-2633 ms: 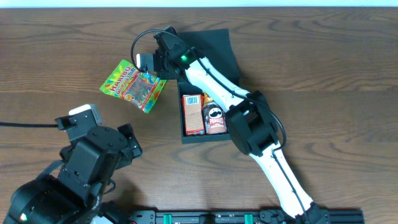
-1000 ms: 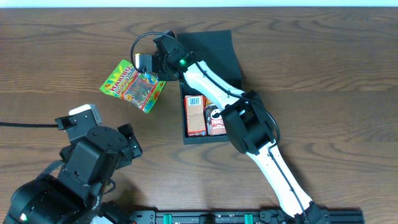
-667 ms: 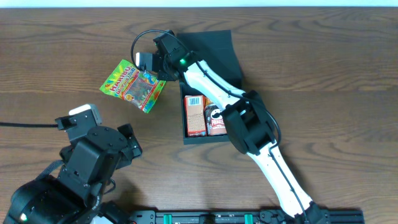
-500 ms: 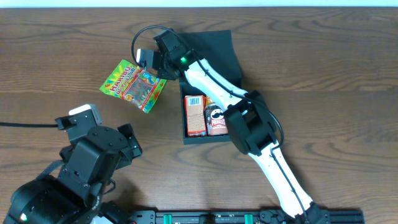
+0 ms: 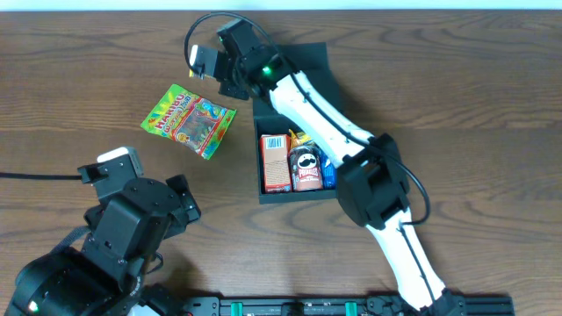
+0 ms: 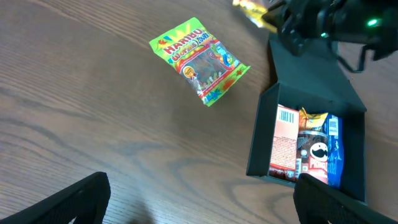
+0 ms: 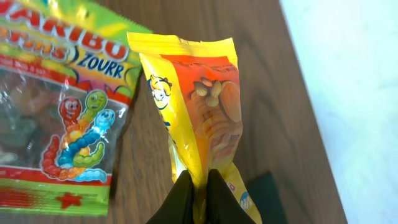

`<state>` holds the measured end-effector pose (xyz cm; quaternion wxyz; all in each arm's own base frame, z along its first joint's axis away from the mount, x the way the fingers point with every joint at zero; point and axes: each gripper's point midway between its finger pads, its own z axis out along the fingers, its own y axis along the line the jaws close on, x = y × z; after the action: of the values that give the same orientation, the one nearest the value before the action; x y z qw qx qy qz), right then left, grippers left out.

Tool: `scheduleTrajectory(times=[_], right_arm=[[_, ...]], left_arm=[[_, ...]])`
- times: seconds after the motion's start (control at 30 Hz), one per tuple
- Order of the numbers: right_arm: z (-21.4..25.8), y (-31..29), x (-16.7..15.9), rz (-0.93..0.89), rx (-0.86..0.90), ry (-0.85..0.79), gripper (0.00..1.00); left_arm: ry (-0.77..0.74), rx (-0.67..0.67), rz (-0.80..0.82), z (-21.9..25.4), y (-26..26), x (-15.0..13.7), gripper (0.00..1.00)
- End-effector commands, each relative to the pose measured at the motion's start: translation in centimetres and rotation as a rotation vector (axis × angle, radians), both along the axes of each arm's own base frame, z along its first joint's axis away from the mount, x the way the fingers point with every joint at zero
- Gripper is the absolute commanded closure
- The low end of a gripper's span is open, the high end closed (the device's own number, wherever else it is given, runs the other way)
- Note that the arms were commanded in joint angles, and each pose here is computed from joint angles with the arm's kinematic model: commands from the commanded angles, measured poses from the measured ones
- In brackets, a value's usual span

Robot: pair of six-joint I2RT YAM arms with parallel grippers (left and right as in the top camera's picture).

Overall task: Pack container
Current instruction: 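Lift the peanut butter bar and carry it over the black box, then carry the peanut butter bar over the black box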

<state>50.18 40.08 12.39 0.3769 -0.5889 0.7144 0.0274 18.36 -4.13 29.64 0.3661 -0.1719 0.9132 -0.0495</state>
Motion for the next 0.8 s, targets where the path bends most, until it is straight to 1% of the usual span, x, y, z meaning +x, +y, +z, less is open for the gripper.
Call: scheduleTrajectory(times=[0.0, 0.1, 0.43, 0.6, 0.77], right_arm=[[3.7, -2.2, 0.6, -0.161, 0.029, -0.018, 0.93], [5.2, -3.4, -0.1, -0.204, 0.019, -0.001, 0.93], [9.8, -8.2, -1.9, -0.36, 0.072, 0.095, 0.95], [10.7, -11.0, -3.1, -0.443, 0.087, 0.149, 0.96], [10.5, -13.5, -5.2, -0.522, 0.133, 0.18, 0.92]], left_arm=[[-0.02, 0.001, 0.004, 0.7, 0.2, 0.1, 0.05], [-0.02, 0.001, 0.004, 0.7, 0.2, 0.1, 0.05], [-0.02, 0.001, 0.004, 0.7, 0.2, 0.1, 0.05], [-0.02, 0.001, 0.004, 0.7, 0.2, 0.1, 0.05], [-0.02, 0.001, 0.004, 0.7, 0.2, 0.1, 0.05]])
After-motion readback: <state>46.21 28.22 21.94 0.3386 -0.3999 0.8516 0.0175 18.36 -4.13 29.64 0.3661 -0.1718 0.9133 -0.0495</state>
